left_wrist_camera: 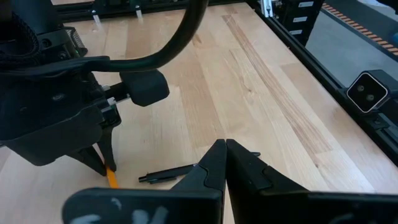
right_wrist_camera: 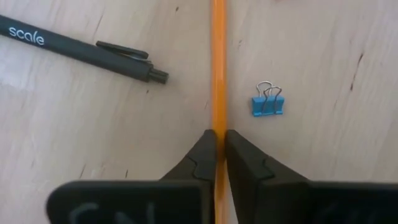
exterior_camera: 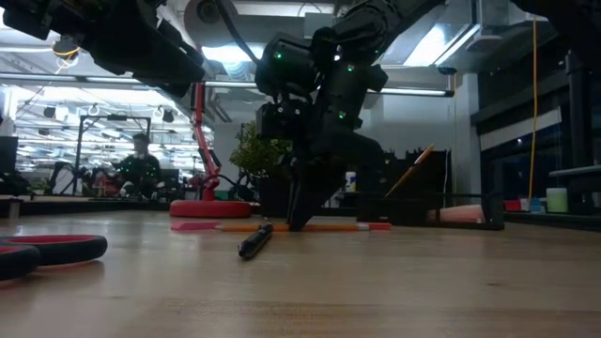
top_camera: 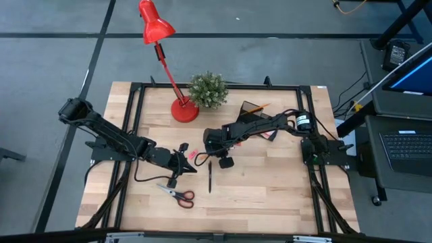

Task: Pick and place office supplies into organizer
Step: Put the orange pencil into the black desk organizer

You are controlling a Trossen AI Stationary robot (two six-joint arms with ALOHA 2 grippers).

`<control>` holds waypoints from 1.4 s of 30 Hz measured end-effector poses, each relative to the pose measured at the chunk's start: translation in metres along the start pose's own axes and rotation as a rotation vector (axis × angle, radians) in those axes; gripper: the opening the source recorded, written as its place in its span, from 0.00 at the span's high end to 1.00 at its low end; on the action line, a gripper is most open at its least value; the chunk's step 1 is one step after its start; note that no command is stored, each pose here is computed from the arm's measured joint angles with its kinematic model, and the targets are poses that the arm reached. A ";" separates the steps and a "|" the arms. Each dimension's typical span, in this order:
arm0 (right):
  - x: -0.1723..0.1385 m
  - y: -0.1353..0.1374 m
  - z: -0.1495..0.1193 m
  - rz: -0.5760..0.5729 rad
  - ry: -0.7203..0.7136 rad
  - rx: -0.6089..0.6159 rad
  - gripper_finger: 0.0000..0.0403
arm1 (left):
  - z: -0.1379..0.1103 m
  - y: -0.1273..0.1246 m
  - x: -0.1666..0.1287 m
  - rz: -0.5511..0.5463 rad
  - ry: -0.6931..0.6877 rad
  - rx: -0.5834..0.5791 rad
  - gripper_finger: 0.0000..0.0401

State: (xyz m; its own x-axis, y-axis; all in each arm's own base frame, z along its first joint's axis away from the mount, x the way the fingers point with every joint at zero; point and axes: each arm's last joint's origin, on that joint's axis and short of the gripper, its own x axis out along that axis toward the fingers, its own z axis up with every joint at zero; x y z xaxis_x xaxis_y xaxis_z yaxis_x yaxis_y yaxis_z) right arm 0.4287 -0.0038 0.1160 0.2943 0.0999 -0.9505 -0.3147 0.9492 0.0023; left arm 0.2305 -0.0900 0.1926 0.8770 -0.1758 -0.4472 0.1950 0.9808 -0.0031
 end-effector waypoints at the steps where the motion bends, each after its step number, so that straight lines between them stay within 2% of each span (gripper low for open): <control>1: 0.000 0.000 0.000 0.000 0.000 0.001 0.93 | 0.000 0.000 0.000 0.000 0.000 0.000 0.99; 12: 0.002 0.014 0.004 -0.017 0.009 -0.007 0.94 | 0.000 0.000 0.000 0.000 0.000 -0.001 0.99; 29: -0.007 0.017 0.008 0.012 0.070 0.010 0.92 | 0.000 0.000 0.000 0.000 0.000 -0.017 0.99; 42: -0.007 0.019 0.007 0.026 0.086 0.024 0.79 | 0.000 0.000 0.000 0.000 0.000 -0.018 0.99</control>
State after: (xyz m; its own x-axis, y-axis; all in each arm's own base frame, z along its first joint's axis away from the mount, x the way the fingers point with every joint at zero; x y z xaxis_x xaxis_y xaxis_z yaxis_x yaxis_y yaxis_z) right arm 0.4268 0.0155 0.1249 0.2072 0.0990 -0.9733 -0.2987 0.9538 0.0334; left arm 0.2305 -0.0900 0.1926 0.8769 -0.1761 -0.4473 0.1873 0.9821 -0.0196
